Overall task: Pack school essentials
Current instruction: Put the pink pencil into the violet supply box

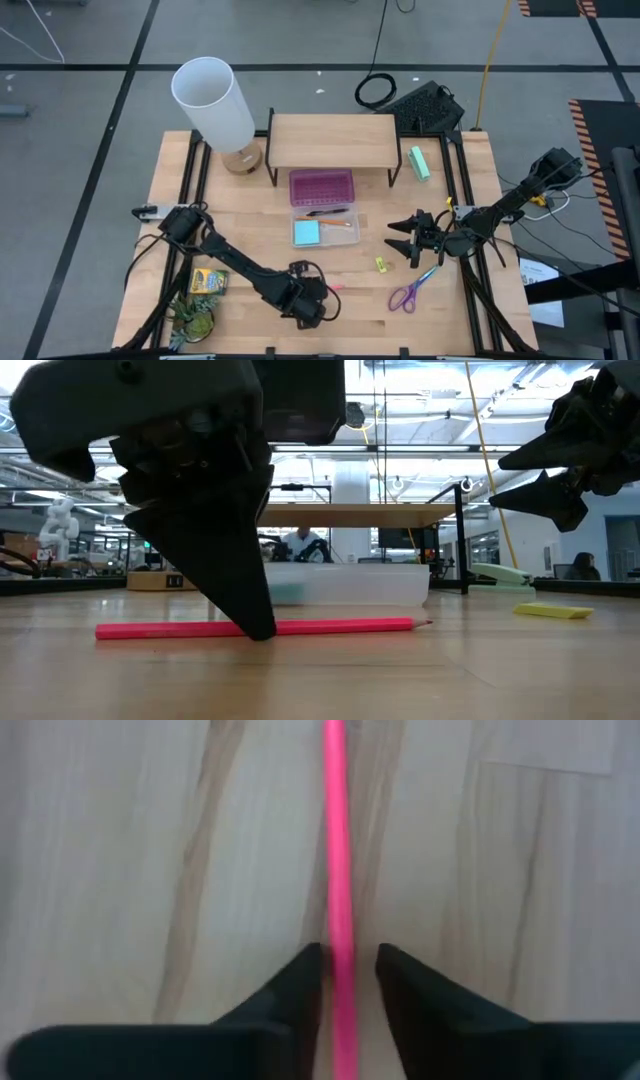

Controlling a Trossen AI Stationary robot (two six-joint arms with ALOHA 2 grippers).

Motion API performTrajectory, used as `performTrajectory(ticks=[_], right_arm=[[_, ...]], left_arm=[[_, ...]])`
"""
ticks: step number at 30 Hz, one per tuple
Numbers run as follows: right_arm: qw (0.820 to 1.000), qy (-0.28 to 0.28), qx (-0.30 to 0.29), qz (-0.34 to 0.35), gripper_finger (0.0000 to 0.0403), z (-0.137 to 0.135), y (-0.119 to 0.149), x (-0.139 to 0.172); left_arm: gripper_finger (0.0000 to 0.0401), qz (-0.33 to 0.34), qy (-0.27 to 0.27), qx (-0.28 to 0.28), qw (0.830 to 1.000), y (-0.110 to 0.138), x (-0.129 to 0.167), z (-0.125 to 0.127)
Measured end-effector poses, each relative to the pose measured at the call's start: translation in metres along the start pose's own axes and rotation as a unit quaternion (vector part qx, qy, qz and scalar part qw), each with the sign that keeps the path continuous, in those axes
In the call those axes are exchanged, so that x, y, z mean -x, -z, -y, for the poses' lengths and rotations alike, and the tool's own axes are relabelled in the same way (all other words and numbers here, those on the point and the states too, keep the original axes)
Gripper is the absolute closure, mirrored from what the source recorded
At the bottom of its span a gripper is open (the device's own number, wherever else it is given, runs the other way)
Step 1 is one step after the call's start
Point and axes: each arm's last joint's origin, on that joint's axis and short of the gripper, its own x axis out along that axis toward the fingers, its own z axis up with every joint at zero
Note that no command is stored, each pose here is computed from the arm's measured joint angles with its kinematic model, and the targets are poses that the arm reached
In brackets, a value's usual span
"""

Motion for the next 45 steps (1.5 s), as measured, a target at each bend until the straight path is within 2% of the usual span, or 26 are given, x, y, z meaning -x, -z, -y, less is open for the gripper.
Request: performTrajectory(ticks=[3,5,10,14,19,24,28,32,38,42,45], right_arm=[[1.000,0.000,0.000,0.000,0.0126,0.000,0.000,0.000],[1.000,0.000,0.000,0.000,0.0126,0.000,0.000,0.000],[1.000,0.000,0.000,0.000,0.0126,0.000,0.000,0.000],[1.000,0.000,0.001,0.000,0.0126,0.000,0.000,0.000],[1.000,0.001,0.002,-0.001,0.0126,0.000,0.000,0.000],[1.000,0.002,0.003,-0.002,0.0126,0.001,0.001,0.000],[1.000,0.002,0.003,-0.002,0.0126,0.001,0.001,0.000],[1.000,0.003,0.005,-0.004,0.0126,0.001,0.001,0.000],[1.000,0.005,0.007,-0.006,0.0126,0.001,0.001,0.000],[1.000,0.004,0.005,-0.004,0.0126,0.001,0.001,0.000],[1.000,-0.014,0.000,-0.009,0.0126,-0.002,0.000,0.000]], left_arm=[[0.0370,-0.008,0.005,0.001,1.000,0.000,-0.002,-0.002],[0.0388,-0.012,0.004,-0.002,1.000,-0.001,-0.003,-0.004],[0.0377,-0.016,0.005,-0.009,1.000,-0.004,-0.003,-0.009],[0.0389,-0.008,0.005,-0.033,0.999,-0.013,0.009,-0.014],[0.0398,0.034,-0.019,-0.041,0.998,-0.037,0.040,-0.036],[0.0399,0.033,-0.056,-0.037,0.997,-0.049,0.065,-0.070],[0.0393,0.052,-0.041,-0.007,0.998,-0.062,0.077,-0.088],[0.0371,0.080,0.011,-0.008,0.997,-0.066,0.062,-0.072],[0.0297,0.135,0.104,-0.070,0.983,-0.059,0.040,-0.017],[0.0259,0.171,0.134,-0.106,0.970,-0.052,0.031,0.011],[0.0251,0.191,0.146,-0.124,0.963,-0.046,0.017,0.026]])
